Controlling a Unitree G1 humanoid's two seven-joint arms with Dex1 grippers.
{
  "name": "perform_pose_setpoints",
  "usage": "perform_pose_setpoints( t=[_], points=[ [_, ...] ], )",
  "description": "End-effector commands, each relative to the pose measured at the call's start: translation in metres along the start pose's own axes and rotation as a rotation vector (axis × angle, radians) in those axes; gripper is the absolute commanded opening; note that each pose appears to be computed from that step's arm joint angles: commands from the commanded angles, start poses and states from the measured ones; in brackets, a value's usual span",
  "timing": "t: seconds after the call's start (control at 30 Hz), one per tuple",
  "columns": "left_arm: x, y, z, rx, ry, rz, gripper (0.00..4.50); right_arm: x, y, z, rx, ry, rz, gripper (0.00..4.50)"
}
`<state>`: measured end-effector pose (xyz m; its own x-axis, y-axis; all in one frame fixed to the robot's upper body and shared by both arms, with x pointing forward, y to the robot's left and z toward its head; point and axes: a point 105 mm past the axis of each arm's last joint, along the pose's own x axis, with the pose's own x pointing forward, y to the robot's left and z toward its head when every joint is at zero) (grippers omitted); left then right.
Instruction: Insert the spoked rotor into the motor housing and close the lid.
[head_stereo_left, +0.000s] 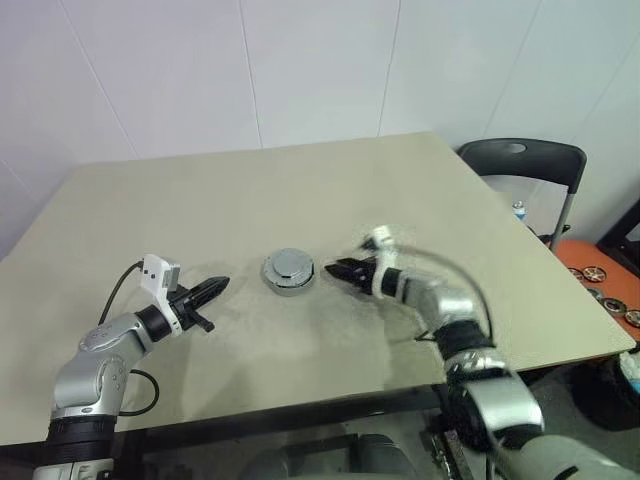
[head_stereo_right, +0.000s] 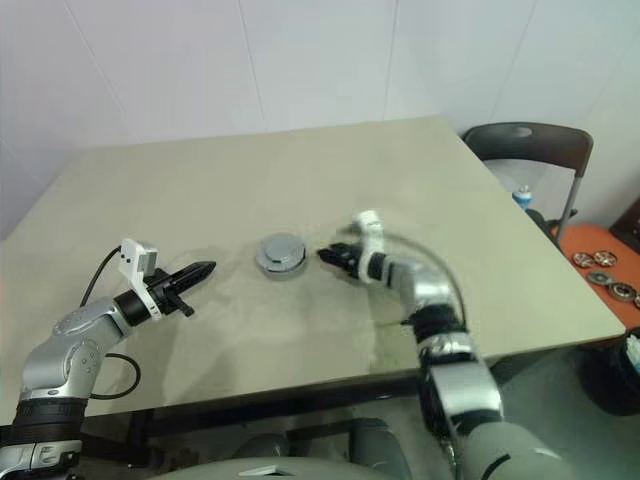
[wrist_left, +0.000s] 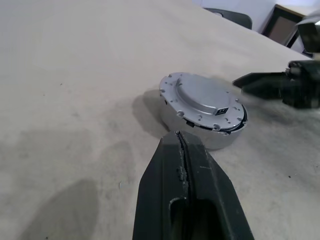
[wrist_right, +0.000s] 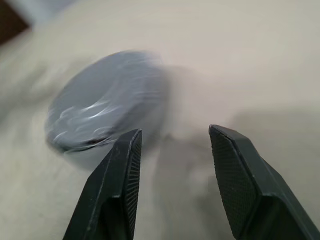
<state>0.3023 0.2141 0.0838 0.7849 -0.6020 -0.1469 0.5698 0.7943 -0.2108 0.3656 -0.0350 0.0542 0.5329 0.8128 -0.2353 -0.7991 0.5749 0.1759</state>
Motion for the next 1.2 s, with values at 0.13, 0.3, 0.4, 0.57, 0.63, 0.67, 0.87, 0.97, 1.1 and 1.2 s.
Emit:
perform_pose_setpoints(
  t=[0.13,0.3,0.4,0.57,0.63,0.67,0.87,0.97,1.1,1.2],
  points=[
    [-0.002,-0.002,0.018,0.046,-0.05,-0.012,0.0,0.011,0.033,0.057,-0.183,-0.112,0.221,2.2],
    [-0.007,-0.003,0.015,0.037,-0.059,0.004,0.0,0.006,0.008,0.079,-0.166,-0.125,0.171,2.2],
    [-0.008,-0.003,0.012,0.033,-0.06,0.015,0.0,0.008,-0.003,0.082,-0.194,-0.128,0.122,2.2],
    [-0.007,-0.004,0.013,0.027,-0.07,0.018,0.0,0.02,0.014,0.074,-0.322,-0.101,0.178,2.2],
    [-0.007,-0.004,0.014,0.03,-0.069,0.017,0.0,0.025,0.024,0.068,-0.391,-0.075,0.233,2.2],
    [-0.007,-0.003,0.015,0.032,-0.068,0.017,0.0,0.028,0.027,0.067,-0.398,-0.072,0.256,2.2],
    [-0.008,-0.007,0.014,0.037,-0.067,0.015,0.0,0.041,0.025,0.077,-0.463,-0.051,0.248,3.45],
    [-0.013,-0.009,0.014,0.034,-0.075,0.02,0.0,0.046,0.019,0.083,-0.484,-0.017,0.219,4.48],
    [-0.02,-0.01,0.012,0.03,-0.079,0.044,0.0,0.045,0.013,0.073,-0.479,0.06,0.215,4.48],
    [-0.025,-0.01,0.012,0.028,-0.082,0.062,0.0,0.043,0.012,0.065,-0.444,0.111,0.255,4.48]
  ],
)
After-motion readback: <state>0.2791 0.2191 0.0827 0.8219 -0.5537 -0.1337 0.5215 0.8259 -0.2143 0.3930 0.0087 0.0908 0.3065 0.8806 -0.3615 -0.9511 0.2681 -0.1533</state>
